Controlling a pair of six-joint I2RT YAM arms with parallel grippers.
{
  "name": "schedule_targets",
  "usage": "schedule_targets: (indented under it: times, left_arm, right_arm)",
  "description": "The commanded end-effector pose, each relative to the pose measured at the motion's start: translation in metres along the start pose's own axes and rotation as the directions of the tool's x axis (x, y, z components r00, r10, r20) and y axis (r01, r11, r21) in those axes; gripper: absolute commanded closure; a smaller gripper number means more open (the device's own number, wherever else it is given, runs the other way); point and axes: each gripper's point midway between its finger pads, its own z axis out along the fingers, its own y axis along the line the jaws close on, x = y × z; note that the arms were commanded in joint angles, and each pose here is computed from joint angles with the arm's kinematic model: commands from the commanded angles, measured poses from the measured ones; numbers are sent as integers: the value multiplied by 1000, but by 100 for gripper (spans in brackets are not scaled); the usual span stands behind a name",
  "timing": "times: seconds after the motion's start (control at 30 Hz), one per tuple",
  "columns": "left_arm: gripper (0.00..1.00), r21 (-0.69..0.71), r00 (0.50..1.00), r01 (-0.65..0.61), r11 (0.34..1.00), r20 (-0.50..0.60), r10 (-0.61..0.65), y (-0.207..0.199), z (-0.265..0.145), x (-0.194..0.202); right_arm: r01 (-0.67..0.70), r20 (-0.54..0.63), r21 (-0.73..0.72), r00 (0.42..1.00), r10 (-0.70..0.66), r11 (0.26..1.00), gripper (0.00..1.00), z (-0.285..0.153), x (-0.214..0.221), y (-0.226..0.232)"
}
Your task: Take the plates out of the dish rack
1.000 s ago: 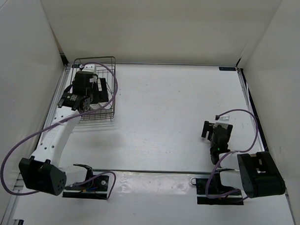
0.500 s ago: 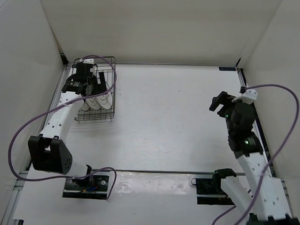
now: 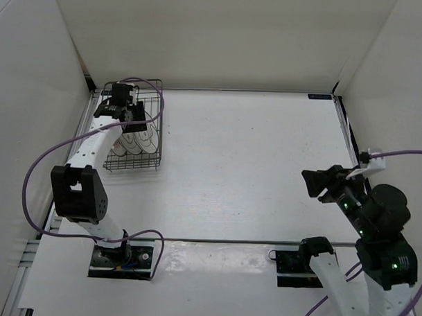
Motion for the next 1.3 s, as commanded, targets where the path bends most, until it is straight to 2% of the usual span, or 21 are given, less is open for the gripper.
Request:
schedule_targets:
  times: [0.0,0.17,0.2,0.43,0.63,0.73,0.97,1.13,1.27]
  left_arm:
    - [27,14,998,-4,1000,62,3,2,-12,-23]
    - [49,-10,999,-12,1000,53,12,6,-4,-23]
    - [56,-13,999,-13,1000,46,14,6,-3,-22]
    - [73,-33,1000,-2,999,7,2,5,10,-24]
    - [87,-42,1000,6,999,-19,-6,3,15,-16]
    - [91,-42,1000,12,999,12,-12,3,8,-23]
    - [93,-6,989,12,1000,150,-11,-8,-31,-60]
    - [93,35,956,18,999,292,-27,-13,-82,-97]
    - [93,54,923,13,998,383,-33,-17,-116,-112]
  right_arm:
    - [45,-38,-9,998,-45,999,46,-35,7,5]
    - [63,-11,2,998,-63,998,39,-60,3,7]
    - [66,-11,3,998,-66,998,39,-63,4,7]
    - [117,-36,2,992,-117,993,33,-81,13,5]
    - [136,-30,13,990,-135,991,31,-89,12,4]
    - [136,-34,9,990,-135,991,31,-89,12,5]
    - [129,-46,-2,991,-129,992,31,-88,16,6]
    - [122,-52,-7,991,-122,993,31,-89,19,6]
    - [120,-50,8,992,-119,993,31,-90,20,4]
